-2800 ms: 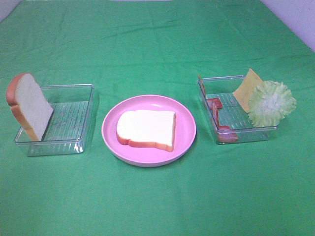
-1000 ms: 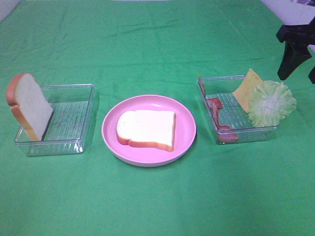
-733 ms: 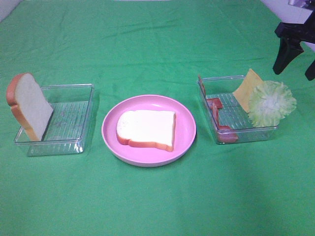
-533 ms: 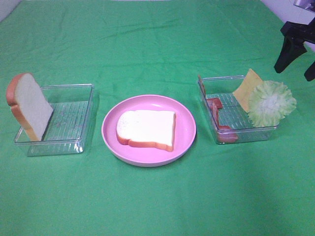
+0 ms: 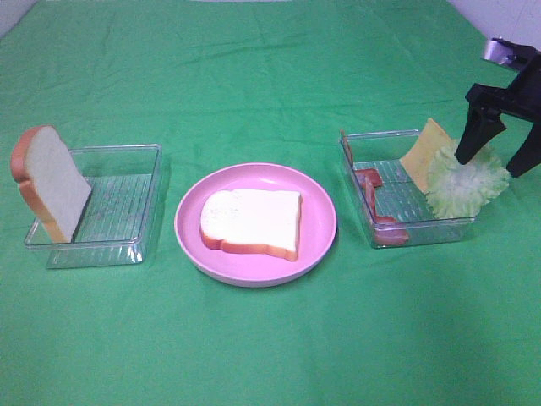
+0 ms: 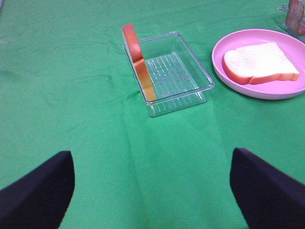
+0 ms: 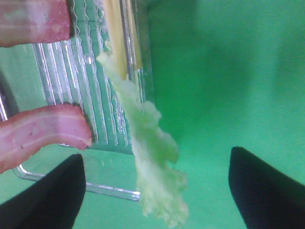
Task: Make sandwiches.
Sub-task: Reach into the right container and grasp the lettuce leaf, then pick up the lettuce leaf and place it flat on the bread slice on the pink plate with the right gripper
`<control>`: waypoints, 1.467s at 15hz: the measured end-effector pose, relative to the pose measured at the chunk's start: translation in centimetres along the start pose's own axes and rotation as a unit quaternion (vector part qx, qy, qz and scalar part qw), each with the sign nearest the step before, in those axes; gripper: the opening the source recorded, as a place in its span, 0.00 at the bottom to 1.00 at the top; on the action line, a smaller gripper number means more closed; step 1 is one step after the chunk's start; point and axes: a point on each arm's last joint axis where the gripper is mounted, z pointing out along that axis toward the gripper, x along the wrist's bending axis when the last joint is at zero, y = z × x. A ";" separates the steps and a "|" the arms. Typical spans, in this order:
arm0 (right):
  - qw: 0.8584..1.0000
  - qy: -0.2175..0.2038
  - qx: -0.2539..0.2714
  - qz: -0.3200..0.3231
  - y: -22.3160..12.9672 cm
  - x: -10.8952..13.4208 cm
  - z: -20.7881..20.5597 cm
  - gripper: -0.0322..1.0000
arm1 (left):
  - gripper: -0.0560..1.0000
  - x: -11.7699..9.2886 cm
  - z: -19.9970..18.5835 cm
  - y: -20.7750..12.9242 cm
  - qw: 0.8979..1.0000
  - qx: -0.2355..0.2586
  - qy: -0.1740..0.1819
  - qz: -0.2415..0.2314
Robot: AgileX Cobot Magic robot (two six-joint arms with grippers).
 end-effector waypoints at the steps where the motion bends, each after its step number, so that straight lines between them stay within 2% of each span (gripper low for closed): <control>1: 1.000 0.007 0.003 -0.003 0.2 -0.1 0.5 0.78 | 0.84 0.0 0.0 0.0 1.000 0.000 0.000 0.000; 4: 1.000 0.025 0.005 -0.006 0.4 0.0 1.1 0.71 | 0.84 0.0 0.0 0.0 1.000 0.000 0.000 0.000; 6: 1.000 0.026 0.012 -0.004 0.5 -0.3 1.6 0.62 | 0.84 0.0 0.0 0.0 1.000 0.000 0.000 0.000; 10: 1.000 0.026 0.011 -0.002 0.5 -0.3 1.7 0.33 | 0.84 0.0 0.0 0.0 1.000 0.000 0.000 0.000; 13: 1.000 0.024 0.012 -0.003 0.5 -0.3 1.6 0.05 | 0.84 0.0 0.0 0.0 1.000 0.000 0.000 0.000; 18: 1.000 0.015 -0.016 -0.015 0.0 0.6 -0.9 0.03 | 0.84 0.0 0.0 0.0 1.000 0.000 0.000 0.000; 20: 0.999 0.010 -0.038 -0.024 -0.6 1.4 -2.8 0.03 | 0.84 0.0 0.0 0.0 1.000 0.000 0.000 0.000; 22: 0.995 0.030 -0.085 -0.034 -1.5 3.3 -5.9 0.03 | 0.84 0.0 0.0 0.0 1.000 0.000 0.000 0.000</control>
